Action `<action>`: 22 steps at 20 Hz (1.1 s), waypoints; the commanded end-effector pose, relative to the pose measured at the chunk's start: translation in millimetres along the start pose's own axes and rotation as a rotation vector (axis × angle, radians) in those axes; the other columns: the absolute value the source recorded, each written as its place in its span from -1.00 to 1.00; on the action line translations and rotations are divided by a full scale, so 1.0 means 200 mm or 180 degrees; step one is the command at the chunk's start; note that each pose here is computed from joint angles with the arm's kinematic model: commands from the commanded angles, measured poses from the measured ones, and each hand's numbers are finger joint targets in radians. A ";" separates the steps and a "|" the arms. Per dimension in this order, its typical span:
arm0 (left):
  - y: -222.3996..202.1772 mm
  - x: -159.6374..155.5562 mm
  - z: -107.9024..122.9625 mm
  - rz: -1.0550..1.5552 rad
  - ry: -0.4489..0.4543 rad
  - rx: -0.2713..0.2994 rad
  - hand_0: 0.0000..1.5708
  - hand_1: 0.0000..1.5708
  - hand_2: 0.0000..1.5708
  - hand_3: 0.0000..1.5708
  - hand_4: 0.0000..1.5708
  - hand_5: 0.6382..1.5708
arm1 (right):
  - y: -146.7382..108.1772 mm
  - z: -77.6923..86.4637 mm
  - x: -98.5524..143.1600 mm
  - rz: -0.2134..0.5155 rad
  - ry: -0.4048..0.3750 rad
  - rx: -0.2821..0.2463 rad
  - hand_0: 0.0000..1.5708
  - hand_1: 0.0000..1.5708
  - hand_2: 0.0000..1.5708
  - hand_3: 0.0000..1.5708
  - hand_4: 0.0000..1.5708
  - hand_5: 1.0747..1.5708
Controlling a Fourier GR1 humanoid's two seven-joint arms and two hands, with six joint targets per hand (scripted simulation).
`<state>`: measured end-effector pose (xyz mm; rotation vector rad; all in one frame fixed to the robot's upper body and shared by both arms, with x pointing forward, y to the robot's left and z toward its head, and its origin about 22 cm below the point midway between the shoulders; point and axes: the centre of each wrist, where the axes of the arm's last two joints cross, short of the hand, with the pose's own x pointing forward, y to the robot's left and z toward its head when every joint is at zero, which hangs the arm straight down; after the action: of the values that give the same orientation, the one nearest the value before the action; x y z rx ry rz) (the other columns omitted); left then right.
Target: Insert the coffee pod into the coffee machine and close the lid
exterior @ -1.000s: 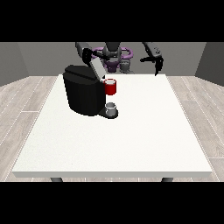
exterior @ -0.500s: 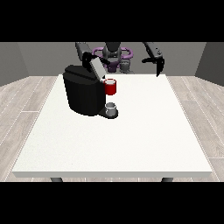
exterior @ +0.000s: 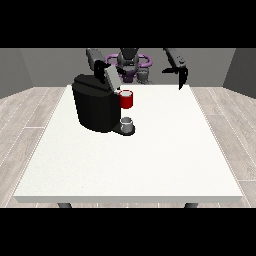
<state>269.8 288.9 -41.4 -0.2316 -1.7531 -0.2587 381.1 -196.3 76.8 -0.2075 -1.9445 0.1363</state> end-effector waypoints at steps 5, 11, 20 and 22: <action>0.01 -0.06 -0.01 -0.0019 0.0024 0.0129 -1.00 -1.00 -1.00 -1.00 -0.51 1.00 | 0.14 -0.07 0.07 0.0133 -0.0011 0.0288 -1.00 -1.00 -1.00 -1.00 -0.44 1.00; 0.06 -0.01 -0.08 0.0065 -0.0010 -0.0109 -1.00 -1.00 -1.00 -1.00 -0.53 1.00 | 0.26 -0.17 0.23 0.0269 -0.0146 0.0279 -1.00 -1.00 -1.00 -1.00 -0.47 1.00; 0.10 -0.07 -0.02 0.0128 0.0018 -0.0032 -1.00 -1.00 -1.00 -1.00 -0.56 1.00 | 0.34 -0.24 0.36 0.0612 -0.0284 0.0440 -1.00 -1.00 -1.00 -1.00 -0.44 1.00; 0.03 0.00 -0.17 0.0074 -0.0050 -0.0122 -1.00 -1.00 -1.00 -1.00 -0.54 1.00 | 0.44 -0.27 0.42 0.0498 -0.0468 0.0405 -1.00 -1.00 -1.00 -1.00 -0.51 1.00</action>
<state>287.6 295.2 -47.9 -0.2786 -1.7412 -0.2550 403.4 -115.7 141.1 -0.2713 -1.9974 0.3495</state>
